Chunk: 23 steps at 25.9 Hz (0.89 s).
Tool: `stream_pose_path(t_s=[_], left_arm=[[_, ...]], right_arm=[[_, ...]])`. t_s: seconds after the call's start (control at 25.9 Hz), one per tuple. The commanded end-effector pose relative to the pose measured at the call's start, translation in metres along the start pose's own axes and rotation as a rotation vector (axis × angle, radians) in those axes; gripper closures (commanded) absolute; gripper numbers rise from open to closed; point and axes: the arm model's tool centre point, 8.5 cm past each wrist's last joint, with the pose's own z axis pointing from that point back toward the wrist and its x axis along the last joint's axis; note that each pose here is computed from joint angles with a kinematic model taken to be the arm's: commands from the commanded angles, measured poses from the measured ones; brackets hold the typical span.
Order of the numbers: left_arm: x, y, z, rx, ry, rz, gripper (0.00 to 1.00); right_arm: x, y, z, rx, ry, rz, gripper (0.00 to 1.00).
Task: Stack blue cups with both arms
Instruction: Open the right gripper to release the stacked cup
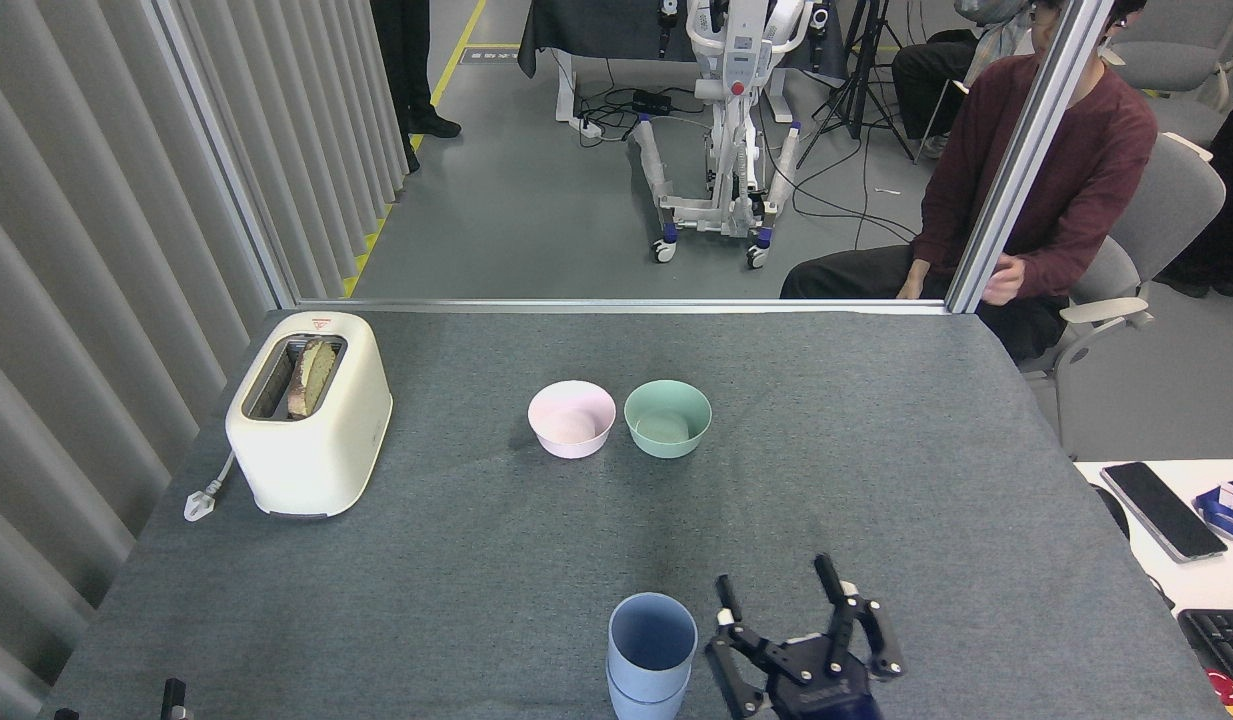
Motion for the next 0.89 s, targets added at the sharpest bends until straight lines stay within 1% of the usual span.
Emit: stream_pose_path(t_s=[0.0, 0.04, 0.15, 0.19, 0.27, 0.31, 0.42, 0.58, 0.69, 0.85], left_arm=[[0.007, 0.006, 0.001, 0.011, -0.033, 0.005, 0.0], [0.009, 0.009, 0.0, 0.019, -0.041, 0.008, 0.0], [0.017, 0.011, 0.001, 0.024, -0.081, 0.023, 0.0], [0.023, 0.009, 0.002, 0.017, -0.106, 0.034, 0.0], [0.036, 0.002, 0.015, -0.017, -0.16, 0.056, 0.0], [0.043, 0.001, 0.022, -0.03, -0.189, 0.062, 0.0], [0.065, -0.004, 0.044, -0.067, -0.259, 0.089, 0.0], [0.083, -0.012, 0.053, -0.093, -0.311, 0.076, 0.0], [0.086, -0.014, 0.058, -0.103, -0.313, 0.074, 0.0], [0.085, -0.014, 0.058, -0.102, -0.311, 0.072, 0.0]], right_arm=[[-0.056, 0.021, 0.062, 0.11, 0.106, 0.016, 0.0], [-0.064, 0.025, 0.076, 0.136, 0.109, 0.024, 0.0], [-0.096, 0.021, 0.106, 0.113, 0.16, 0.076, 0.0], [-0.103, 0.023, 0.12, 0.121, 0.174, 0.091, 0.0], [-0.106, 0.023, 0.131, 0.122, 0.178, 0.102, 0.0], [-0.107, 0.023, 0.134, 0.119, 0.184, 0.098, 0.0], [-0.11, 0.024, 0.144, 0.118, 0.215, 0.06, 0.0], [-0.121, 0.025, 0.162, 0.096, 0.263, 0.029, 0.0], [-0.122, 0.028, 0.168, 0.107, 0.277, 0.032, 0.0], [-0.125, 0.032, 0.173, 0.125, 0.307, 0.049, 0.0]])
